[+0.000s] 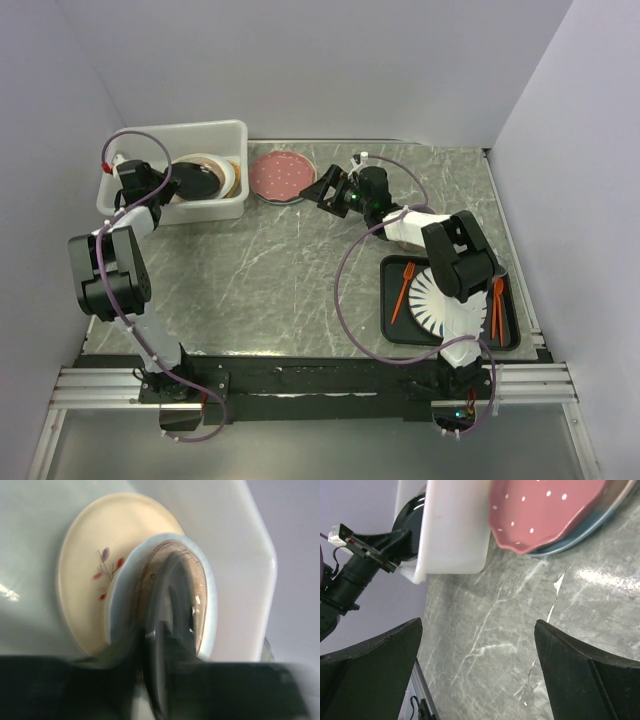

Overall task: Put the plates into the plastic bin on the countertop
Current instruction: Place the plate in the plastic bin, then move the plate to the center of the board.

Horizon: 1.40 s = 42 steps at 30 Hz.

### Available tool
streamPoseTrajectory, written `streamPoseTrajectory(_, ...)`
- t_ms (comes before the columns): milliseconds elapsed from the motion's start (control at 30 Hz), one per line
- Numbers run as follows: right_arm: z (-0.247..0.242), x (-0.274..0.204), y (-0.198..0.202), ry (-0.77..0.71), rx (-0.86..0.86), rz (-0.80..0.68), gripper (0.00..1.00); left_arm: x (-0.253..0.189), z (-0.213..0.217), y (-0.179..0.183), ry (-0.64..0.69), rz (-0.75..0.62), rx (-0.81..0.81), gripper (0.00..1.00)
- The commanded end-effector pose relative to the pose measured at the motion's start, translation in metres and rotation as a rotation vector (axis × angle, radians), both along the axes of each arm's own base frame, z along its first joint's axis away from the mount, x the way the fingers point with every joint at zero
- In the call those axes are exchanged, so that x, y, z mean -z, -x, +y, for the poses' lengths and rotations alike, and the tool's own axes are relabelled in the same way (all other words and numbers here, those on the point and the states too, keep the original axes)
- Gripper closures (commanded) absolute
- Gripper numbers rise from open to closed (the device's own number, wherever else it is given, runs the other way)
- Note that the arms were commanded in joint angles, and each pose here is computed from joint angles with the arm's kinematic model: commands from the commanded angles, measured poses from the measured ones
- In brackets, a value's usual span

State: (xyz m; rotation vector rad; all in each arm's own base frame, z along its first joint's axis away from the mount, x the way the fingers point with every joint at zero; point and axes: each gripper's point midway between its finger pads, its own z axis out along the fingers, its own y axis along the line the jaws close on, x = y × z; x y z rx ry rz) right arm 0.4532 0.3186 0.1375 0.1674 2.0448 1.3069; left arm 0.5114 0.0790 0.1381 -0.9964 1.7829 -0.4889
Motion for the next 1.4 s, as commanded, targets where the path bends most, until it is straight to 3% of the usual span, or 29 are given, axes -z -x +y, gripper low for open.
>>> streamPoseTrajectory(0, 0.002, -0.025, -0.012, -0.018, -0.009, -0.075, 0.0, -0.013, 0.003, -0.015, 0.002, -0.055, 0.012, 0.59)
streamPoseTrajectory(67, 0.002, -0.02, -0.012, -0.011, -0.013, -0.067, 0.0, -0.012, 0.004, -0.013, -0.003, -0.053, 0.008, 0.47)
streamPoseTrajectory(133, 0.002, -0.019, -0.011, -0.01, -0.014, -0.064, 0.0, -0.015, 0.003, -0.012, -0.01, -0.053, 0.009, 0.43)
streamPoseTrajectory(467, -0.001, -0.019, -0.011, 0.008, -0.007, -0.074, 0.0, -0.042, 0.008, 0.004, -0.056, -0.08, -0.022, 0.01)
streamPoseTrajectory(1100, 0.002, -0.008, -0.047, 0.1, 0.037, -0.043, 0.0, -0.07, 0.008, 0.025, -0.097, -0.121, -0.045, 0.01)
streamPoseTrajectory(1367, 0.011, -0.001, -0.085, 0.157, 0.082, -0.014, 0.09, -0.094, -0.015, 0.027, -0.136, -0.175, 0.029, 0.01)
